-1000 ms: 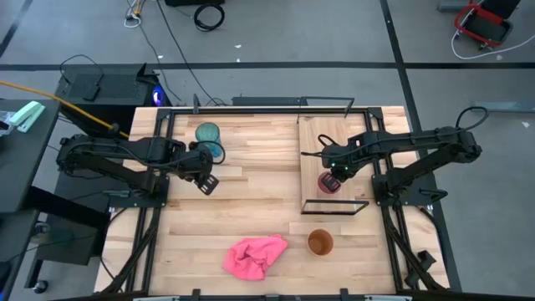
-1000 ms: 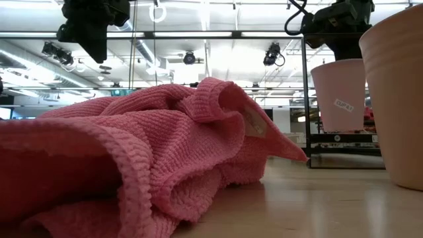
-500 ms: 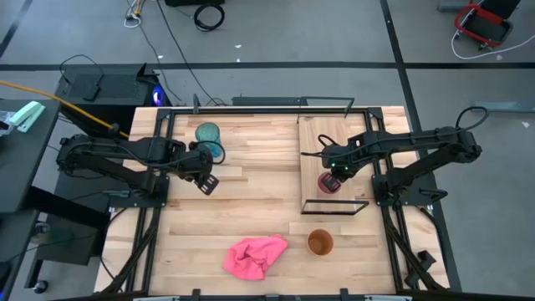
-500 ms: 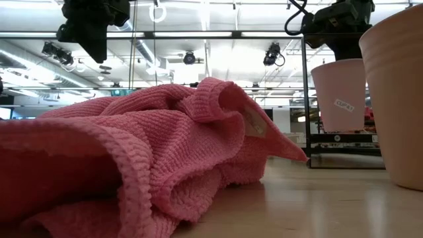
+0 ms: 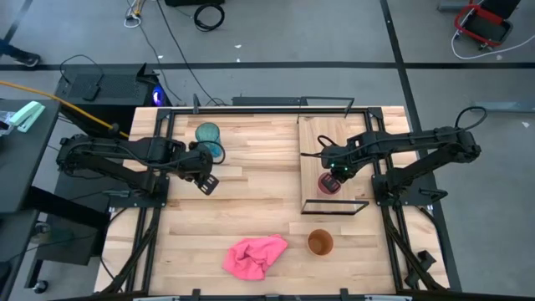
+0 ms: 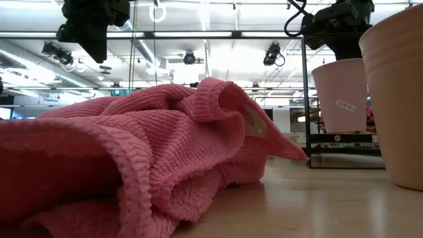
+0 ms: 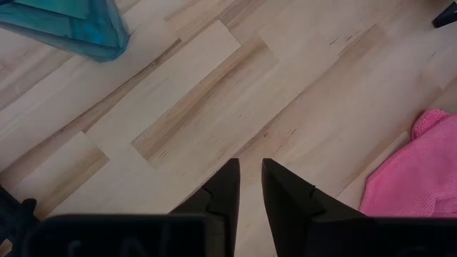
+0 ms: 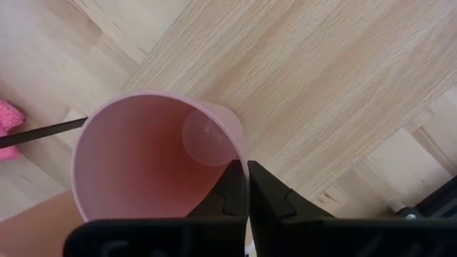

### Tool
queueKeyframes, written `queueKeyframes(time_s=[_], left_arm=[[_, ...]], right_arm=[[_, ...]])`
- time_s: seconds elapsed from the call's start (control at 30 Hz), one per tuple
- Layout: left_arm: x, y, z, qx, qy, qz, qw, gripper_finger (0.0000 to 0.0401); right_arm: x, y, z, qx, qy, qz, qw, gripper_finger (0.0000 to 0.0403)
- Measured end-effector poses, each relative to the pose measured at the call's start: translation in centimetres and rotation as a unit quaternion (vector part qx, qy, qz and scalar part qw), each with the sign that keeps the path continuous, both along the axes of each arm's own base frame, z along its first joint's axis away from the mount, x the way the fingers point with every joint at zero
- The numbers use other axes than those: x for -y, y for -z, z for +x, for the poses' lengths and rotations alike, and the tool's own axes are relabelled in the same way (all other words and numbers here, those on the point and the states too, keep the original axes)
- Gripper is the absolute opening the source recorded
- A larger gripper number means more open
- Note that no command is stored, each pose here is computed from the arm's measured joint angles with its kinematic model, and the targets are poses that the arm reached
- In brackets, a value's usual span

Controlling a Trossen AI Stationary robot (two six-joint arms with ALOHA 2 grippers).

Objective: Stack small to large cups/mugs on shelf
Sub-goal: Put the pink cup on the shelf, then put the orange cup on the shelf

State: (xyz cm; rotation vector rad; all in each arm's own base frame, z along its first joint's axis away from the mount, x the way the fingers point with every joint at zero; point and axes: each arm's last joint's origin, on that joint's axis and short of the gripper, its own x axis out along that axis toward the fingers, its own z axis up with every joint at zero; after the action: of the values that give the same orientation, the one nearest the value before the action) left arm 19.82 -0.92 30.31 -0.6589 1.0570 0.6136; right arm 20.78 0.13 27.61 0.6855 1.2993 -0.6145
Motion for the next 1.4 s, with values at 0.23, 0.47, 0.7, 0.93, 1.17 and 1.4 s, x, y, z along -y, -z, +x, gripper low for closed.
queueKeyframes(time_s=[0.23,0.47,0.7,0.93,1.17,1.4], left_arm=[[0.0,0.0,0.0,0.000,0.000,0.000,1.000,0.0067],[0.0,0.0,0.0,0.000,0.000,0.000,1.000,0.0062],[0.0,0.0,0.0,0.000,0.000,0.000,1.000,0.0069],[0.0,0.0,0.0,0.000,0.000,0.000,1.000,0.0067],[0.0,0.0,0.0,0.001,0.000,0.000,1.000,0.0062],[0.0,0.0,0.0,0.001,0.000,0.000,1.000,0.0068]], right_arm=[[0.0,0.0,0.0,-0.001,-0.001,0.007,1.000,0.0041],[0.0,0.0,0.0,-0.001,0.000,0.007,1.000,0.0064],[0.0,-0.9,-0.3,0.012,0.005,0.005,1.000,0.0078],[0.4,-6.1,-1.3,0.085,0.028,0.006,0.996,0.0085],[-0.9,-12.8,-3.3,0.213,0.060,0.077,0.972,0.0085],[-5.6,-14.6,-4.3,0.230,0.001,0.125,0.965,0.0085]])
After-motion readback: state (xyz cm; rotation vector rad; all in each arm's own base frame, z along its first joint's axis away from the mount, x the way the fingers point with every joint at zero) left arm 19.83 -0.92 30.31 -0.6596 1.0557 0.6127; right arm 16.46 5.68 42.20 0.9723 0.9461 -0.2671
